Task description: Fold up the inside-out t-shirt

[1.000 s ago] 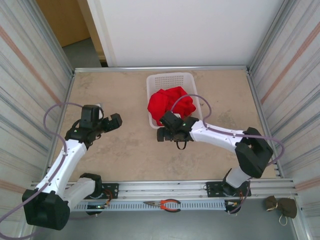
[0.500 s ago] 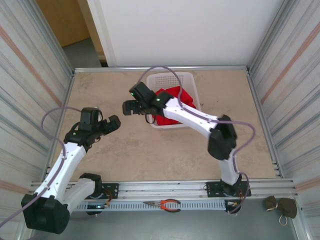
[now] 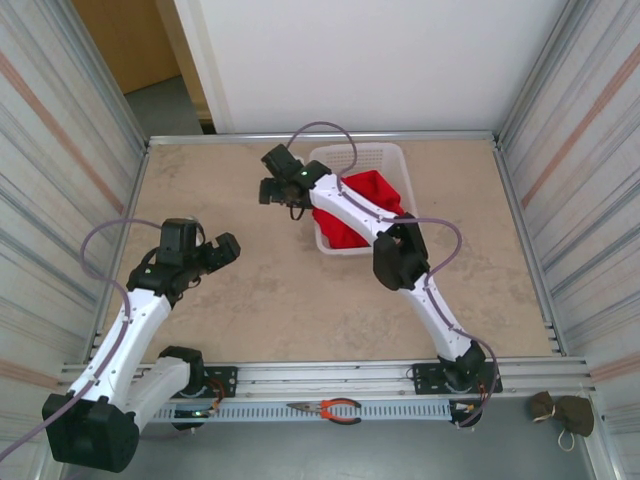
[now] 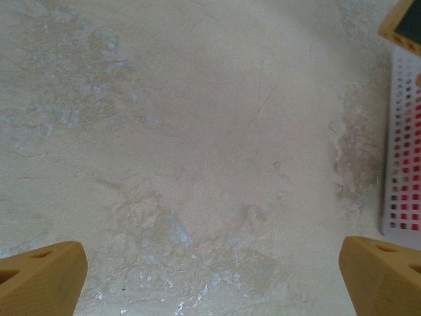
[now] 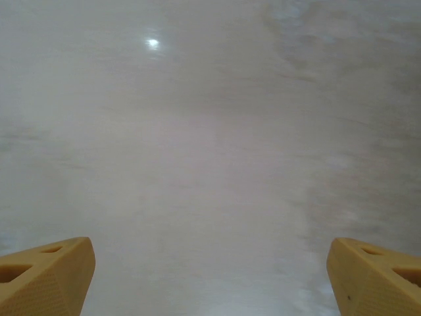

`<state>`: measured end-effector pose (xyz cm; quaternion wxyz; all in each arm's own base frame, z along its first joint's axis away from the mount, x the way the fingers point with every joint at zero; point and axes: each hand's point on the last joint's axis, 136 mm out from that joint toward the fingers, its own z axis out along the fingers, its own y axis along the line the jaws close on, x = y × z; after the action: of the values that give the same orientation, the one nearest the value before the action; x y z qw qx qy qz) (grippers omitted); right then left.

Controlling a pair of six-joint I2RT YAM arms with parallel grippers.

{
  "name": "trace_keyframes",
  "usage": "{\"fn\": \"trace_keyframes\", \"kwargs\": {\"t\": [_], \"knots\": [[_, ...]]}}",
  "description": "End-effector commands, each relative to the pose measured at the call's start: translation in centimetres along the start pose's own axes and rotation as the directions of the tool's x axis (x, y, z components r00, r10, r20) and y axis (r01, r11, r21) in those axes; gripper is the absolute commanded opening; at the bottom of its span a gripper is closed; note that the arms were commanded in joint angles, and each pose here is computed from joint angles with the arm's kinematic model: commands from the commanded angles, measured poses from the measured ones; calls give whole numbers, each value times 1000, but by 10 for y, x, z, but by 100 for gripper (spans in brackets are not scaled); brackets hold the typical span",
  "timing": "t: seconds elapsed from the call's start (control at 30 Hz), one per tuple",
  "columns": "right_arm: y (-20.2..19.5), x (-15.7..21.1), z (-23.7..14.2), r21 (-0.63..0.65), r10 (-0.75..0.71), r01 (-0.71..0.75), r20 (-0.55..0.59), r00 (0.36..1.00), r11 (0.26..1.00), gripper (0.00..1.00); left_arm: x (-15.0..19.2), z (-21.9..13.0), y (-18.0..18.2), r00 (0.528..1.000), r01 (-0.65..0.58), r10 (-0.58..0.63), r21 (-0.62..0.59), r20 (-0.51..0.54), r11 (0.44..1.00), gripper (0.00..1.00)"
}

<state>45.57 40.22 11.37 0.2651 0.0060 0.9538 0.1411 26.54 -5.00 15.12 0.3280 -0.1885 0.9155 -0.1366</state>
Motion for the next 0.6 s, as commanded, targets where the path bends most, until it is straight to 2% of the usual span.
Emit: {"fn": "trace_keyframes", "kwargs": {"t": [0.0, 0.17, 0.37, 0.43, 0.57], "knots": [[-61, -21, -22, 115, 44, -48, 36, 998, 992, 91, 4, -2, 9, 1000, -5, 4, -29, -4, 1000, 99], [-140, -40, -30, 154, 114, -121, 50, 992, 981, 91, 10, 3, 10, 1000, 9, -9, -19, -13, 1000, 99], [-224, -41, -38, 170, 182, -181, 9, 983, 969, 91, 15, 3, 11, 999, 30, -30, -9, -23, 1000, 99], [-233, -42, -43, 124, 187, -184, -12, 982, 975, 91, 15, 2, 10, 999, 30, -30, -4, -16, 1000, 99], [-222, -44, -65, -1, 156, -156, -41, 987, 988, 89, 13, 1, 8, 999, 32, -32, 6, -9, 999, 99]]}}
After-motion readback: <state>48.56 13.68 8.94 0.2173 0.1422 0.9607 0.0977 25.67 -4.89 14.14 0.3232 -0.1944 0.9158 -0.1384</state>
